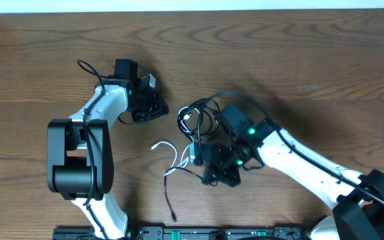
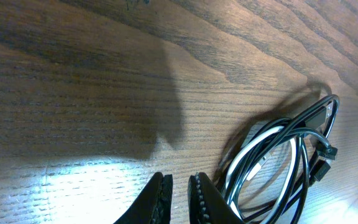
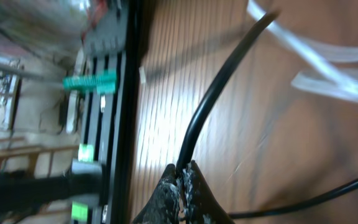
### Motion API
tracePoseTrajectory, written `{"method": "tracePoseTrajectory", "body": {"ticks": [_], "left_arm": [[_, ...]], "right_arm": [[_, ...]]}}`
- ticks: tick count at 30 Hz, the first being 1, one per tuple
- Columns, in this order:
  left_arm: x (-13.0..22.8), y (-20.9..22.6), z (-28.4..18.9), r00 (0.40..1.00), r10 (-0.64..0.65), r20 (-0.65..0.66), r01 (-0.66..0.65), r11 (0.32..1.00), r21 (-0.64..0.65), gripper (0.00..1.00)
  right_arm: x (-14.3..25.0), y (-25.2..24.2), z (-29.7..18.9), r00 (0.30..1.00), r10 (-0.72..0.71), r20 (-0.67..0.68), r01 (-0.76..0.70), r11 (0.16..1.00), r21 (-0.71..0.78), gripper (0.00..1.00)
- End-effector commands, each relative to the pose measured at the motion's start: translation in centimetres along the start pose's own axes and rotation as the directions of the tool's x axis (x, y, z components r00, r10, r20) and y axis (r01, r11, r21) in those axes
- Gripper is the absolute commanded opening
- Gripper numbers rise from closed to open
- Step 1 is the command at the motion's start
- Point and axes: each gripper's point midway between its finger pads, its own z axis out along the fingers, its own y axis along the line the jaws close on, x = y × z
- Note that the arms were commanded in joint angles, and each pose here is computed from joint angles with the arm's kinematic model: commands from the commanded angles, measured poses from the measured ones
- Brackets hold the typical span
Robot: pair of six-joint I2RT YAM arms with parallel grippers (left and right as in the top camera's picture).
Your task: Untangle cables
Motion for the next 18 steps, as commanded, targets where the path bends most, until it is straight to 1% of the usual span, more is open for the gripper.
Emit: {"method": "tracePoseTrajectory", "body": {"ticks": [1, 3, 5, 6, 8, 9, 10, 12, 14, 15, 16, 18], "left_arm": [[-0.4, -0.9, -0.8, 0.999, 0.03, 0.019, -0.03, 0.999, 0.02, 0.16], [-0.4, -0.9, -0.8, 0.999, 0.03, 0.019, -0.03, 0.999, 0.02, 0.16], [-0.4, -0.9, -0.8, 0.999, 0.03, 0.019, -0.03, 0.999, 0.02, 0.16], [-0.4, -0.9, -0.8, 0.999, 0.029, 0.019, -0.03, 0.999, 0.02, 0.16], [-0.4, -0.9, -0.8, 0.999, 0.03, 0.019, -0.03, 0.999, 0.02, 0.16], [-0.4, -0.9, -0.8, 0.999, 0.03, 0.019, -0.03, 0.999, 0.02, 0.16], [-0.4, -0.9, -0.8, 0.999, 0.03, 0.019, -0.03, 0.999, 0.02, 0.16], [-0.4, -0.9, -0.8, 0.999, 0.03, 0.019, -0.03, 0.999, 0.02, 0.16], [-0.4, -0.9, -0.8, 0.999, 0.03, 0.019, -0.03, 0.999, 0.02, 0.16], [-0.4, -0.9, -0.8, 0.999, 0.029, 0.019, -0.03, 0.999, 0.02, 0.17], [-0.4, -0.9, -0.8, 0.999, 0.03, 0.019, -0.03, 0.999, 0.02, 0.16], [-0.4, -0.9, -0.8, 0.999, 0.03, 0.019, -0.03, 0.999, 0.02, 0.17]], "right_arm": [[4.0, -0.4, 1.3, 0.99, 0.07, -0.12, -0.065, 0.997, 0.038, 0.01], [6.1, -1.1, 1.6, 0.972, 0.15, -0.179, -0.133, 0.986, 0.103, 0.01], [8.1, -2.6, 1.5, 0.936, 0.274, -0.223, -0.223, 0.948, 0.226, 0.01], [9.1, -3.6, 1.3, 0.912, 0.337, -0.233, -0.261, 0.916, 0.304, 0.01], [10.3, -5.7, 0.5, 0.875, 0.434, -0.214, -0.304, 0.837, 0.455, 0.01], [10.8, -7.0, 0.0, 0.858, 0.477, -0.19, -0.317, 0.784, 0.534, 0.01], [11.3, -8.2, -0.8, 0.842, 0.515, -0.158, -0.324, 0.719, 0.615, 0.04], [11.8, -10.0, -2.3, 0.823, 0.559, -0.099, -0.328, 0.61, 0.721, 0.06], [11.9, -11.2, -3.4, 0.817, 0.574, -0.052, -0.326, 0.535, 0.78, 0.08], [11.8, -11.6, -3.7, 0.816, 0.577, -0.035, -0.328, 0.511, 0.794, 0.11], [11.7, -11.8, -3.9, 0.818, 0.575, -0.026, -0.328, 0.503, 0.8, 0.15], [11.4, -12.2, -4.1, 0.825, 0.565, -0.012, -0.325, 0.492, 0.807, 0.39]]}}
